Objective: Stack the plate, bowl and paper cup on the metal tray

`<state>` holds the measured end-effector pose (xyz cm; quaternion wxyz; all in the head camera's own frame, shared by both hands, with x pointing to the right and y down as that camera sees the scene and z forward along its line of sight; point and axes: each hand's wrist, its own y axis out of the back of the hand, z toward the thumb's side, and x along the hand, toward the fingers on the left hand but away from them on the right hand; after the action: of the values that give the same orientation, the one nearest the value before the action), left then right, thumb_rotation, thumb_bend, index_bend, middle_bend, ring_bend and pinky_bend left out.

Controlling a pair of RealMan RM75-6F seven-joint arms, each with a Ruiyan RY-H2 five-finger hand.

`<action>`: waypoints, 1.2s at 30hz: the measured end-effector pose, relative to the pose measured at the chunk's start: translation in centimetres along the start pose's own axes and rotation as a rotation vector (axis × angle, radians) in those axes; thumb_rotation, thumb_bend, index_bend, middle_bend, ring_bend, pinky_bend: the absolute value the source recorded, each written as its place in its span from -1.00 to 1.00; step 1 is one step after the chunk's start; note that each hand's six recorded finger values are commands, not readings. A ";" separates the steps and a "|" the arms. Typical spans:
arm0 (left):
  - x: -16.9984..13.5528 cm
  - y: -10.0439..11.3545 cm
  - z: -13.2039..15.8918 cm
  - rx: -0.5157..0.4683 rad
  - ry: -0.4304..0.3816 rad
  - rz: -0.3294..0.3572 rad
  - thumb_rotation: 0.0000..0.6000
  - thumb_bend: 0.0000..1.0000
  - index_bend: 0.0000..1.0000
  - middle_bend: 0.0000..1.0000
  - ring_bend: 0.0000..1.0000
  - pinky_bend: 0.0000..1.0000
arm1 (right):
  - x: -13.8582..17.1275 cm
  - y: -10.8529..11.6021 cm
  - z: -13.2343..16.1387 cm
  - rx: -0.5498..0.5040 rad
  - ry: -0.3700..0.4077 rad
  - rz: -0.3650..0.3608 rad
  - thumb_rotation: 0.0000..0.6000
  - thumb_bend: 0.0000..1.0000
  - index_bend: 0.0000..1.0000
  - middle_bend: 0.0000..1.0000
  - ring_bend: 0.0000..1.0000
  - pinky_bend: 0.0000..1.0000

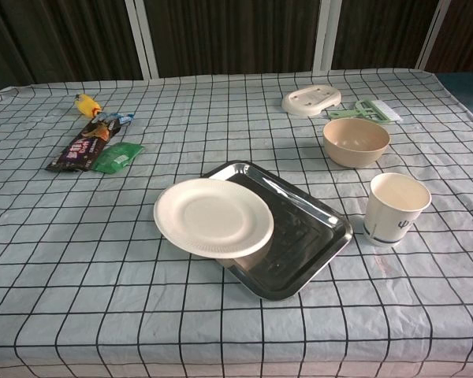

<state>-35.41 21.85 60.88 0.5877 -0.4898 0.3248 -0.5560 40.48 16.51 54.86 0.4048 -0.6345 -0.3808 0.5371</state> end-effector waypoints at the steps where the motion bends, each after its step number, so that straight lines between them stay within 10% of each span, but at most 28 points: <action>1: -0.8 0.1 -1.5 -0.035 0.036 0.004 1.00 -0.38 -1.00 -1.00 -1.00 -1.00 | -1.2 -0.1 0.4 0.015 0.007 0.003 1.00 -0.62 -0.98 -1.00 -1.00 -1.00; 18: -6.5 -2.0 -13.6 -0.097 0.334 -0.036 1.00 -0.38 -1.00 -1.00 -1.00 -1.00 | -19.5 -4.3 8.2 0.194 0.058 -0.004 1.00 -0.62 -0.37 -1.00 -1.00 -1.00; 36: -6.9 -2.7 -14.5 -0.087 0.371 -0.047 1.00 -0.38 -1.00 -1.00 -1.00 -1.00 | -19.4 -12.8 10.3 0.247 0.163 0.172 1.00 -0.62 -0.32 -1.00 -1.00 -1.00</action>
<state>-50.96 25.69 57.76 0.4829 -0.4112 0.4396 -0.6360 27.05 4.68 72.89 0.4618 -0.6517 -0.2221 0.5592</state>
